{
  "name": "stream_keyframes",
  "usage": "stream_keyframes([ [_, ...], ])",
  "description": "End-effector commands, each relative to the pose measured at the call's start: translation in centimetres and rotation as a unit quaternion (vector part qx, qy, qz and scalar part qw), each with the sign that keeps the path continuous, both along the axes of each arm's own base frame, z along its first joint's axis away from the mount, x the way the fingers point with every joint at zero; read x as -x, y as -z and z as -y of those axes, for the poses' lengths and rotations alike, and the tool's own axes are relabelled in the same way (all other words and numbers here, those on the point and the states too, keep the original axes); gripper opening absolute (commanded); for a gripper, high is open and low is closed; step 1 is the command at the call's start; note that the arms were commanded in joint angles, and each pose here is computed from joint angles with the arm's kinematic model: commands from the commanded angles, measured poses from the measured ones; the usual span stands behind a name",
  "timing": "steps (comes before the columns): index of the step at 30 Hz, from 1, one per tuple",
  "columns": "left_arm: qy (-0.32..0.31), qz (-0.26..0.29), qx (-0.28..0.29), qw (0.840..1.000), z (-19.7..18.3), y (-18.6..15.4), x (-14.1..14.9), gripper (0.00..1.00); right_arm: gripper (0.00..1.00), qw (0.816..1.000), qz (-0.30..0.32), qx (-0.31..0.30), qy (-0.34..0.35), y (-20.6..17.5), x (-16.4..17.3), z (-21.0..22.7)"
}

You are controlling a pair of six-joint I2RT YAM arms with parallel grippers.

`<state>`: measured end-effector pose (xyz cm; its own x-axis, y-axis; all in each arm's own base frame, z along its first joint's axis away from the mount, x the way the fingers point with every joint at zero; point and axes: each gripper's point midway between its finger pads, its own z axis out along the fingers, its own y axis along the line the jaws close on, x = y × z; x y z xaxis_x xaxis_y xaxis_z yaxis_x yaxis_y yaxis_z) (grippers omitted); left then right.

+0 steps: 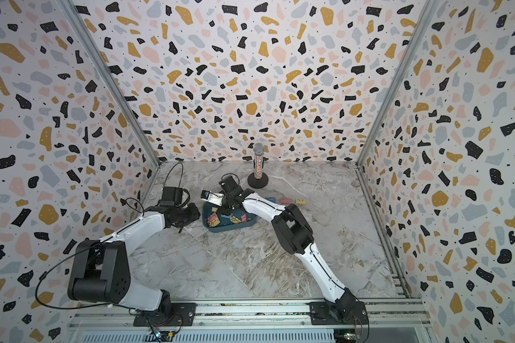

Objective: Take out the binder clips from the storage box
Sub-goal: Pick up the binder clip from the storage box.

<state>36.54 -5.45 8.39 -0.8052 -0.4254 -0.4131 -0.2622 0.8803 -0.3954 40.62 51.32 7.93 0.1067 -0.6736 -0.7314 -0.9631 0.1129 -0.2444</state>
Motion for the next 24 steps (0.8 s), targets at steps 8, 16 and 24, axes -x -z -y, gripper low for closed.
stream_keyframes([
  [8, -0.004, 0.014, -0.001, 1.0, -0.3, -0.9, 0.1, 0.26, 0.0, 0.999, 0.045, -0.026, 0.015, -5.7, -1.0, 1.0],
  [16, -0.004, 0.017, -0.002, 1.0, -0.3, -1.1, 0.1, 0.26, 0.0, 0.997, 0.075, -0.027, 0.014, -6.9, -1.0, 1.7],
  [24, 0.001, 0.016, 0.003, 1.0, -0.1, -1.2, 0.0, 0.27, 0.0, 0.995, 0.09, -0.031, 0.018, -8.4, -1.1, 2.3],
])
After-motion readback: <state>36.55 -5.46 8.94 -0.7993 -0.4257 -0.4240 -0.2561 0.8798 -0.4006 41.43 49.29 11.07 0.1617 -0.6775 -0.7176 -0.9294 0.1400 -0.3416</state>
